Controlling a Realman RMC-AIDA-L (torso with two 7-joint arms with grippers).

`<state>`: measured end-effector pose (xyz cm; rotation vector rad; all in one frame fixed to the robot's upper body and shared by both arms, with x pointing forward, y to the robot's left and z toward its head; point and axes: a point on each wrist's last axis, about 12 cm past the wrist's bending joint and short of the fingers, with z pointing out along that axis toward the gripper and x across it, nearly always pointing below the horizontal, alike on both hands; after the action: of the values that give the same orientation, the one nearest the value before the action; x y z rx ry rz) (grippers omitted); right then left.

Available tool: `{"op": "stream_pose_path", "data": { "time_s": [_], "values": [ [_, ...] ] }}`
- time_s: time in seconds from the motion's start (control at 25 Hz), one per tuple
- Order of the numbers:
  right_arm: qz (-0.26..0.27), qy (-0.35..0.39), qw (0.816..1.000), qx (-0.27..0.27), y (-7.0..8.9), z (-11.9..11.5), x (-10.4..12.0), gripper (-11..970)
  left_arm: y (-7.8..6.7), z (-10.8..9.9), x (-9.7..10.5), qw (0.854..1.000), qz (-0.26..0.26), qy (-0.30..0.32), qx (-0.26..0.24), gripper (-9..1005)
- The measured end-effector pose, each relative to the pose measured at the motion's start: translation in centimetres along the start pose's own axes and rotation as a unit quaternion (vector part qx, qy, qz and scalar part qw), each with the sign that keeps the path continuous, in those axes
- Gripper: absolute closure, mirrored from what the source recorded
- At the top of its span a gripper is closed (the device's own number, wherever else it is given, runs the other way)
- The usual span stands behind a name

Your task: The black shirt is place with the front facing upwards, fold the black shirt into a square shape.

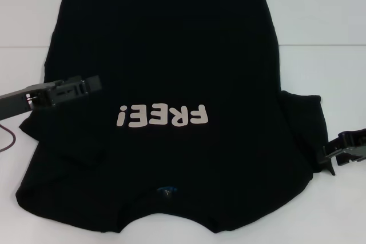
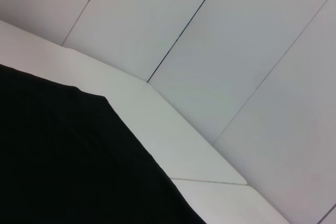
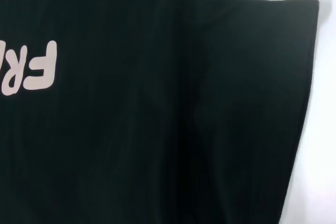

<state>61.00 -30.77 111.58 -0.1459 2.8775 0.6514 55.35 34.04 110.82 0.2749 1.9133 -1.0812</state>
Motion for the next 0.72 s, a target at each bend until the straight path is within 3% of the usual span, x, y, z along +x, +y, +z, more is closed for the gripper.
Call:
{"op": "stream_pose_path", "data": {
  "time_s": [0.44, 0.72],
  "values": [
    [-0.003, 0.010, 1.000, 0.022, 0.7, 1.6, -0.1, 379, 0.1, 0.2, -0.2, 1.000, 0.002, -0.002, -0.004, 123],
    [-0.017, -0.001, 1.000, 0.021, 1.7, 1.3, -0.8, 464, 0.0, 0.2, -0.4, 1.000, 0.002, -0.007, -0.002, 123]
  ]
}}
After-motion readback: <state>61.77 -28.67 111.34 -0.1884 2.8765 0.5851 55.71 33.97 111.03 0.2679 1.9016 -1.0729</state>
